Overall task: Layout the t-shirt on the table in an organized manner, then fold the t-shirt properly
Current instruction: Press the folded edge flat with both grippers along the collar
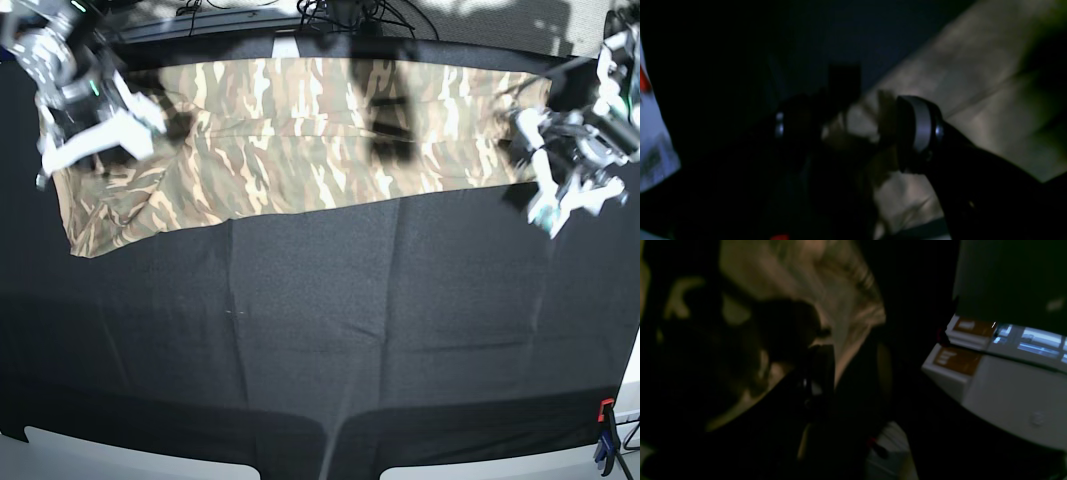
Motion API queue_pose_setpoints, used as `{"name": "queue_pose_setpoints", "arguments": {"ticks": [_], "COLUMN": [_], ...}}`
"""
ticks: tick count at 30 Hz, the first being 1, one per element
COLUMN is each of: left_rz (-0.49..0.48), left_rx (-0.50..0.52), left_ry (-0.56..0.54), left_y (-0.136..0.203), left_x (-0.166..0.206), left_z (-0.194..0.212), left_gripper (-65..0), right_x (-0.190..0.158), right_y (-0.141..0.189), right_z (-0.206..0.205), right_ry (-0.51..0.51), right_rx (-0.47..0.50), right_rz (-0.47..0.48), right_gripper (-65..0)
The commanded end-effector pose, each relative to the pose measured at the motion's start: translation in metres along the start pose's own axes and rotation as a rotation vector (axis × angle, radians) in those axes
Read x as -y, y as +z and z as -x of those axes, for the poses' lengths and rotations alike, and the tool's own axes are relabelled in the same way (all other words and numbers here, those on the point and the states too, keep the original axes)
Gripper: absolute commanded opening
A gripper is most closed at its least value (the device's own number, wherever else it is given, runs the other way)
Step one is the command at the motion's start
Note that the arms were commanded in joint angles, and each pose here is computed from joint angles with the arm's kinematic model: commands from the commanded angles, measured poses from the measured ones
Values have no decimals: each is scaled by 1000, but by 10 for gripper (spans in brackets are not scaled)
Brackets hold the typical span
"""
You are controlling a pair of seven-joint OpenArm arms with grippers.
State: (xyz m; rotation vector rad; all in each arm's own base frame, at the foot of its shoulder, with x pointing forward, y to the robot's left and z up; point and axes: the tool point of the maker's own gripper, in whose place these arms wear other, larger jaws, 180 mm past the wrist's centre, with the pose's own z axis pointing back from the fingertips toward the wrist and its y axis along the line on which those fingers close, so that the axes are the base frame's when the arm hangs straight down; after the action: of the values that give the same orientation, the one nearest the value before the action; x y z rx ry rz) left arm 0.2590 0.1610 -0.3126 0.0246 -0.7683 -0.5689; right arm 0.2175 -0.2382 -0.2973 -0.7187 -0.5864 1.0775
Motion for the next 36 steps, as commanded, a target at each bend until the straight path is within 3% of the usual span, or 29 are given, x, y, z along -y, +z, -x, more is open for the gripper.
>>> {"name": "queue_pose_setpoints", "arguments": {"ticks": [1, 4, 9, 12, 19, 25, 32, 36], "left_rz": [-6, 32, 67, 79, 97, 80, 76, 33], "left_rx": [80, 168, 170, 166, 3, -31, -140, -215], "left_ry": [-8, 30, 72, 91, 192, 243, 307, 281], "left_y": [7, 13, 10, 6, -28, -53, -87, -95], "left_x": [0, 14, 24, 28, 27, 15, -1, -14], "left_z": [-21, -41, -39, -30, 32, 52, 85, 107], "left_gripper": [-278, -278, -278, -278, -278, -278, -278, -278], "right_x": [14, 16, 11, 5, -13, -24, -30, -22], "right_y": [0, -2, -5, -19, -67, -89, -141, -152], "right_z": [-10, -36, -63, -58, -20, -20, -7, -3], "right_ry": [-38, -185, -328, -408, -665, -745, -833, -842], "right_rx": [26, 73, 125, 98, -6, 26, -87, -110], "right_rz": [55, 74, 66, 38, -36, -89, -123, -113], "right_gripper": [-439, -439, -439, -439, -440, -440, -440, -440]}}
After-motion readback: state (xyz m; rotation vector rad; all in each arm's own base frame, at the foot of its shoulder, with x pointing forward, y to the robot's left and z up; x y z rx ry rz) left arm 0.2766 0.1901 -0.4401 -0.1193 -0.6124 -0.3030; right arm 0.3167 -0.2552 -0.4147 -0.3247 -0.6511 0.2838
